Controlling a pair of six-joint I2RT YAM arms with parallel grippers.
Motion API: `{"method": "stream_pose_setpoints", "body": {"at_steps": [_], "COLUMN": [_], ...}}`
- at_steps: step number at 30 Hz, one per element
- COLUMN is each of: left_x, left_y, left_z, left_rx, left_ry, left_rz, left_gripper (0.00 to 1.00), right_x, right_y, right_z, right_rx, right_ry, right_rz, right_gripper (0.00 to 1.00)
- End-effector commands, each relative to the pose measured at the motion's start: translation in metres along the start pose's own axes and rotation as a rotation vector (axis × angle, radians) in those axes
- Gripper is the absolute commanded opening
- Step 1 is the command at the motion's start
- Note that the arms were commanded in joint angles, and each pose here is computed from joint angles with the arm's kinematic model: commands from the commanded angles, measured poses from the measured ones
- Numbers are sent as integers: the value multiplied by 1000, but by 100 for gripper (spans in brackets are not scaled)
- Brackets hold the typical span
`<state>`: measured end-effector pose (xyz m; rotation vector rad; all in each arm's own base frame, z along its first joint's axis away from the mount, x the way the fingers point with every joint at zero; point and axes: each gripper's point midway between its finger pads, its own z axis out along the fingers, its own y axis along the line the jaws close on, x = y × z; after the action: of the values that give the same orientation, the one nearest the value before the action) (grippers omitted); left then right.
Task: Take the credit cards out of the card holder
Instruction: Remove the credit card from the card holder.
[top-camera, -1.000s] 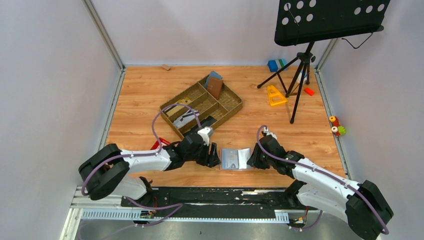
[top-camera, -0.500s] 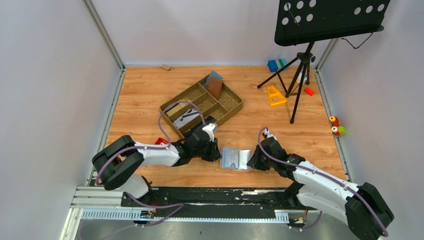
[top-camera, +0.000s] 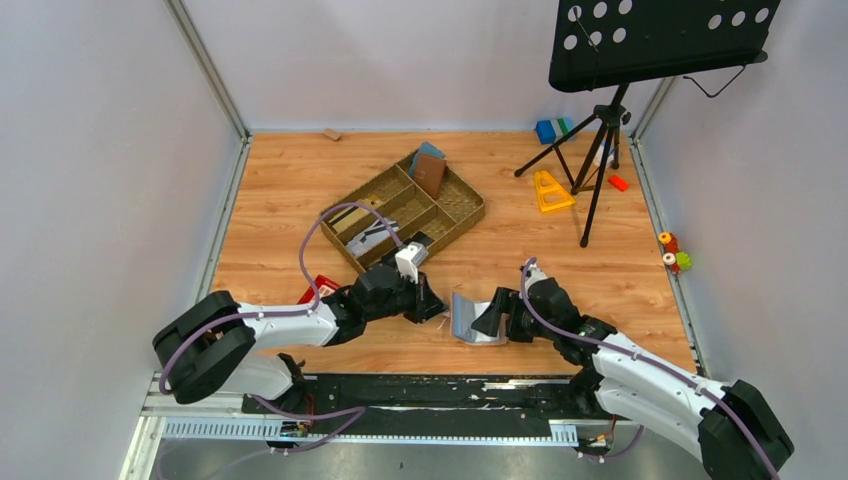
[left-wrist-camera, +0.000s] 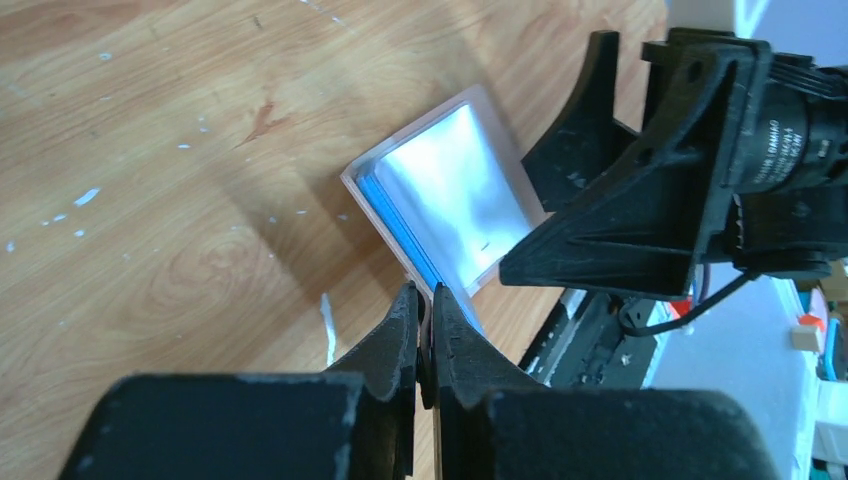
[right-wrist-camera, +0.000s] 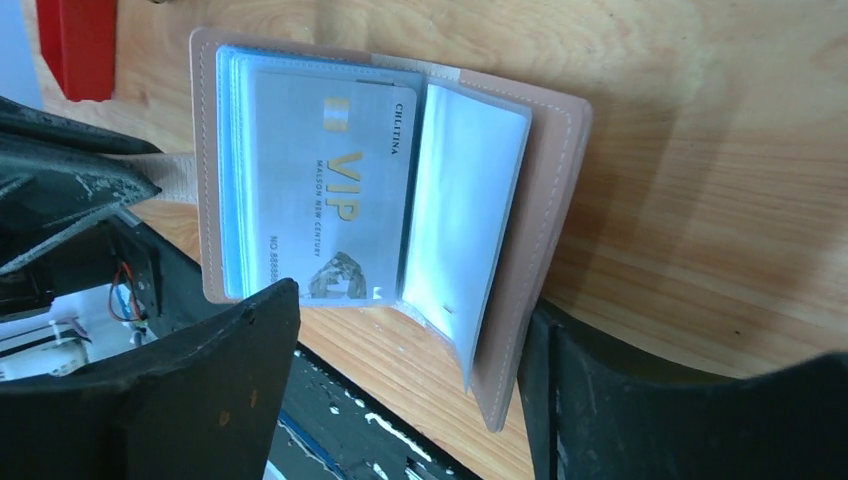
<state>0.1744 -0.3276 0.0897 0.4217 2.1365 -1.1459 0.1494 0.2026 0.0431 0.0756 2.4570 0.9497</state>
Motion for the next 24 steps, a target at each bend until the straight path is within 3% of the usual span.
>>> {"method": "stream_pose_setpoints", "body": {"at_steps": [1, 5, 10, 14, 21, 24], "left_x": [-12, -13, -6, 4, 11, 15], "left_y": [-26, -28, -33, -27, -24, -25], "left_z": [-4, -2, 4, 11, 14, 17], "left_rx": [123, 137, 196, 183, 177, 187], "left_ry": [-55, -61, -51, -24, 7, 29], "left_rz": [-6, -15, -51, -82, -90, -100], "left_gripper": [3, 7, 46, 59, 64, 56], "right_x": [-15, -12, 0, 7, 10, 9], "right_y": [20, 10, 1, -5, -7, -5], "right_z": [-1, 5, 13, 17, 18, 18], "right_rx": [-63, 17, 37, 52, 49, 41], "right_ry": [-35, 8, 54, 82, 87, 84], "right_rz": [-2, -1, 23, 34, 42, 43], "right_gripper": [71, 46, 22, 13, 9, 8]}}
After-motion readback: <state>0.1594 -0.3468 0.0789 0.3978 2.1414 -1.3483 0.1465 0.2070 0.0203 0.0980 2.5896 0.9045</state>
